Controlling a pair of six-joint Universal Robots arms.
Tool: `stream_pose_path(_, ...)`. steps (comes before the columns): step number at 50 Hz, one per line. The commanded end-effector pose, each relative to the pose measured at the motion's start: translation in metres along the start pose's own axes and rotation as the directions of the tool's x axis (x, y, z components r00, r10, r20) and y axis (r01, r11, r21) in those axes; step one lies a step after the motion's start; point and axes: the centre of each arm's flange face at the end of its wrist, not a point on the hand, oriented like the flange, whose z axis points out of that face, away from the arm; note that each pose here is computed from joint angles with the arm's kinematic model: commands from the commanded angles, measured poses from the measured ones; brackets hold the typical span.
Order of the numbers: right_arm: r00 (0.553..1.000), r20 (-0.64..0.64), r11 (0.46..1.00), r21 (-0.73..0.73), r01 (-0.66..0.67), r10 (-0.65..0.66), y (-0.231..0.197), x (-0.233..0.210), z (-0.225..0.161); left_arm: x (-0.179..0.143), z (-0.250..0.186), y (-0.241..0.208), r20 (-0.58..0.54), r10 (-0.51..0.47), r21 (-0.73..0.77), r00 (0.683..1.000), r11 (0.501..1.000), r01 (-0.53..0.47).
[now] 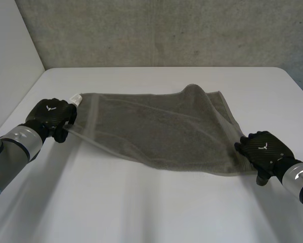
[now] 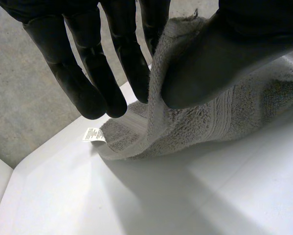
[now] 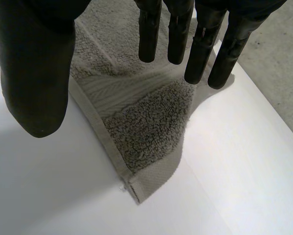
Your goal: Fold the towel.
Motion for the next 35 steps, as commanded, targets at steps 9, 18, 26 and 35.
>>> stream_pose_path(9,1.000,-0.010,1.000,0.004,0.023,-0.023,0.016,0.001,0.020,0.000,0.001,0.002,0.004,0.002,0.007,1.000,1.000,-0.002)
stream_pose_path(18,0.999,-0.021,0.999,0.006,0.032,-0.032,0.020,0.005,0.030,0.001,0.001,0.002,0.001,0.002,0.008,1.000,1.000,-0.002)
stream_pose_path(26,0.999,-0.024,0.999,0.006,0.034,-0.034,0.023,0.007,0.035,0.001,0.001,0.002,0.002,0.003,0.009,1.000,1.000,-0.003)
stream_pose_path(35,0.998,-0.039,0.999,0.014,0.045,-0.044,0.023,0.010,0.040,0.001,0.001,0.003,0.001,0.002,0.006,1.000,1.000,-0.002)
